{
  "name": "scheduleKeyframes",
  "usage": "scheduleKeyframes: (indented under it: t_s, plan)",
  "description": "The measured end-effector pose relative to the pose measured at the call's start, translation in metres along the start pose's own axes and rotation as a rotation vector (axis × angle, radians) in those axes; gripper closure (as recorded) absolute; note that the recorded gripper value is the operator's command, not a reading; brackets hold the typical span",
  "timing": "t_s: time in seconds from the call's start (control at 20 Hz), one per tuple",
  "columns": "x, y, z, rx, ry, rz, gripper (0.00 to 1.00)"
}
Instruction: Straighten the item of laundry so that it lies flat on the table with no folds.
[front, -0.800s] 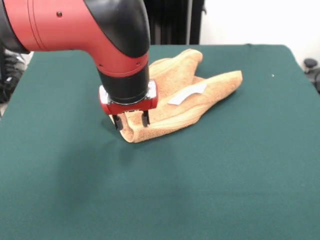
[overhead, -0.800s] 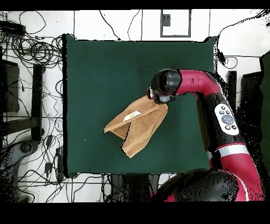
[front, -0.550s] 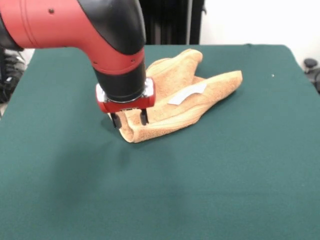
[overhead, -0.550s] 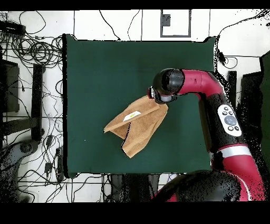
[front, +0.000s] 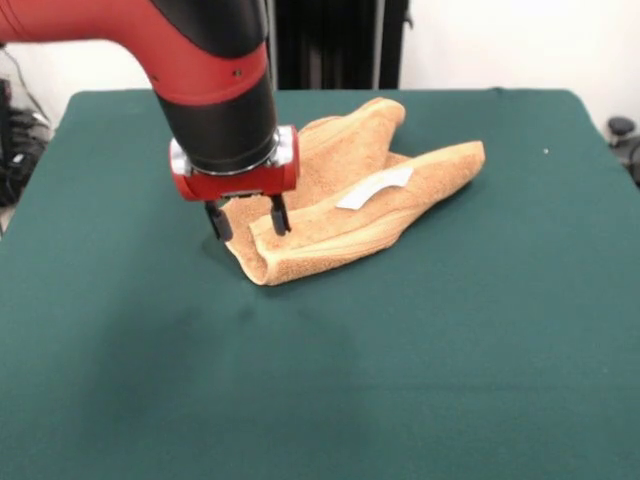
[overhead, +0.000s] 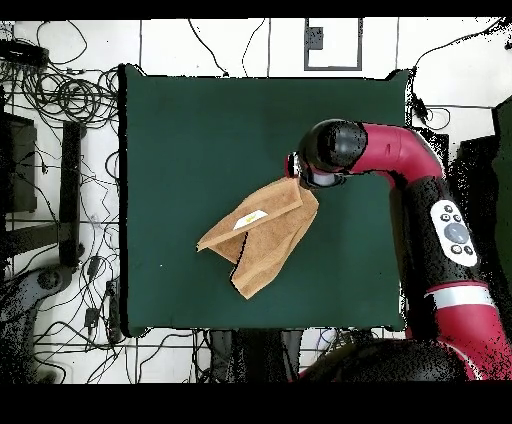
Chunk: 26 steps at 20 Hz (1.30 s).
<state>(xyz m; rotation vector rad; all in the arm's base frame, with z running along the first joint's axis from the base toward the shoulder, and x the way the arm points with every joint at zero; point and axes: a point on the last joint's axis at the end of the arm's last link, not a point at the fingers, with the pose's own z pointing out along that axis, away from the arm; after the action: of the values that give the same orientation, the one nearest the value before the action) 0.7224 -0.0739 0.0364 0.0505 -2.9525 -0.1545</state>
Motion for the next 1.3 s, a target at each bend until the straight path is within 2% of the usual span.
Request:
scheduleKeyframes:
  t_s: [0.05, 0.45, 0.9, 1.0, 1.3]
  plan:
    - [-0.002, 0.003, -0.009, -0.006, -0.008, 0.007, 0.0]
    - [-0.006, 0.018, -0.035, -0.038, -0.013, 0.055, 0.0]
    - [-0.007, 0.049, -0.043, -0.065, 0.012, 0.122, 0.0]
    - [-0.005, 0.059, -0.041, -0.068, 0.027, 0.158, 0.0]
    - [0.001, 0.073, -0.035, -0.031, 0.053, 0.223, 0.0]
